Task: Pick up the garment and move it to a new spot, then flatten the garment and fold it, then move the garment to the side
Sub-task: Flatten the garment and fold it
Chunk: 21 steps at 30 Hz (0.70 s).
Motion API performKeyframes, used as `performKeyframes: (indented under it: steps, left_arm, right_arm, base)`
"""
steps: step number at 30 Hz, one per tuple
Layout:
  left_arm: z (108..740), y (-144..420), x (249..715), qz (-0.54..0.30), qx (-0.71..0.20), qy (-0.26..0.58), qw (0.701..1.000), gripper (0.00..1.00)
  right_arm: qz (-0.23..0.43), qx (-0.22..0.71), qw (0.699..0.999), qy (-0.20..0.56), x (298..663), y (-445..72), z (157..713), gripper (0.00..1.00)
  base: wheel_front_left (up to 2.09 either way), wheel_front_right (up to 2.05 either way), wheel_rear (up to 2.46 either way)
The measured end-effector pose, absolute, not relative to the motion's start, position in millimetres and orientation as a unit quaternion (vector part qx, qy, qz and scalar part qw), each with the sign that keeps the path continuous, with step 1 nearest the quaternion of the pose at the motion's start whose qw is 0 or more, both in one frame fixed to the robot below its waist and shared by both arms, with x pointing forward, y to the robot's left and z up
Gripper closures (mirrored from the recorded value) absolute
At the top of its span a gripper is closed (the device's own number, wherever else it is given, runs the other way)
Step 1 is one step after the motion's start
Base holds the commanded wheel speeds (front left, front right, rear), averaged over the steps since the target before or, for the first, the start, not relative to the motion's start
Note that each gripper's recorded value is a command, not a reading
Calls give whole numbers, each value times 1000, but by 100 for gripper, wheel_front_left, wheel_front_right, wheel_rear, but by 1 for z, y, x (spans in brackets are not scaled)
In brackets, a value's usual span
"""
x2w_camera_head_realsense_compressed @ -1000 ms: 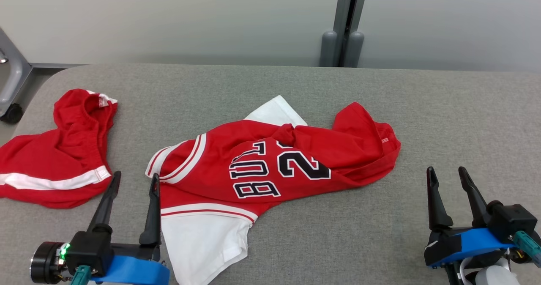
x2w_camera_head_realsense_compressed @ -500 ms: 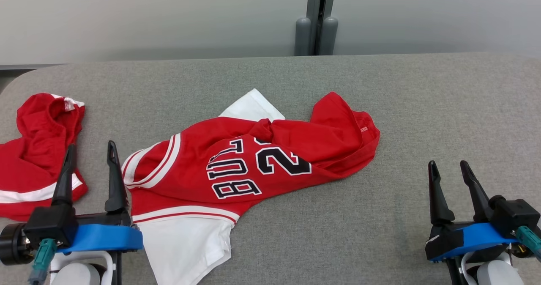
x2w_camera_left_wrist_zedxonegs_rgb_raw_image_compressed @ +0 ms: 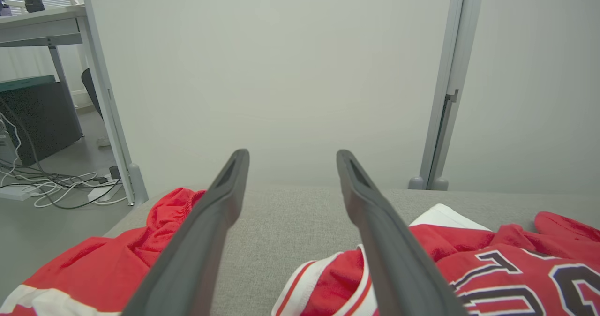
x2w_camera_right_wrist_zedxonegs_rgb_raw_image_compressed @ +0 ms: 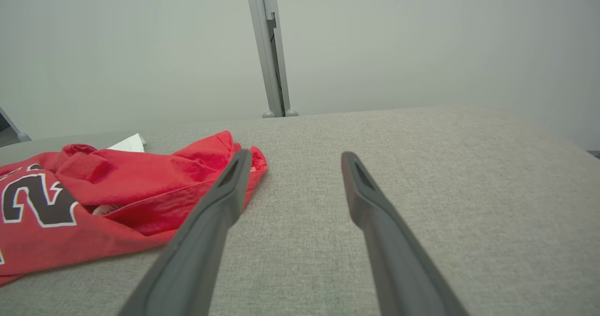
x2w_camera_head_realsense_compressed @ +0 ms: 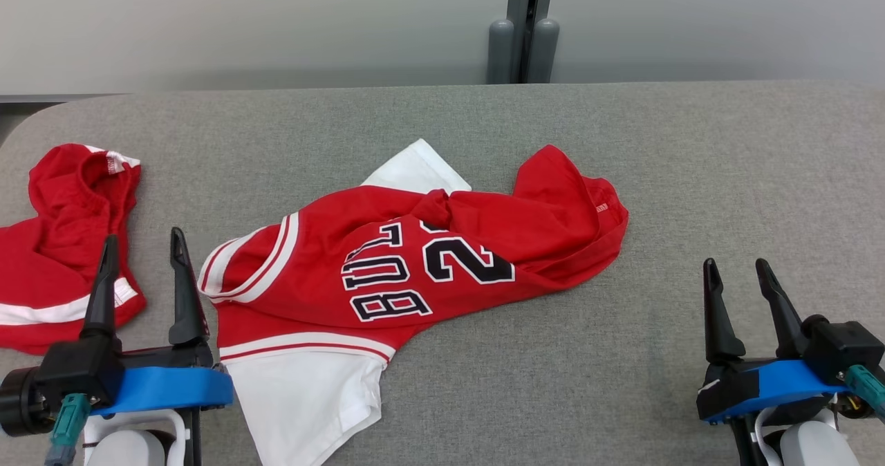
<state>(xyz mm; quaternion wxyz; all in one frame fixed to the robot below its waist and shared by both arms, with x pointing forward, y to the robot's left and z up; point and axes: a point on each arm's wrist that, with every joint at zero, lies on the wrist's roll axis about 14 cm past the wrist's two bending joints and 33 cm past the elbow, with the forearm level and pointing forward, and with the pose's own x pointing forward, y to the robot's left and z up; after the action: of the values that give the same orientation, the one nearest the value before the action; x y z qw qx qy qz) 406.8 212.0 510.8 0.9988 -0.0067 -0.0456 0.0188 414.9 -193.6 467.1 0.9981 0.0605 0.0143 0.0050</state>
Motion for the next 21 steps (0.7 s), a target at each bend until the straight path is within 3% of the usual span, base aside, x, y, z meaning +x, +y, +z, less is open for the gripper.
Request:
performKeyframes:
  steps: [13,21]
  left_arm:
    - [501,220,391,33,3,-33,999,0]
    - [499,224,389,40,4,-30,999,0]
  right_arm:
    - [24,64,997,19,418,-179,465,0]
    - [108,15,994,33,442,-143,474,0]
  base:
    - [0,0,0]
    - [0,0,0]
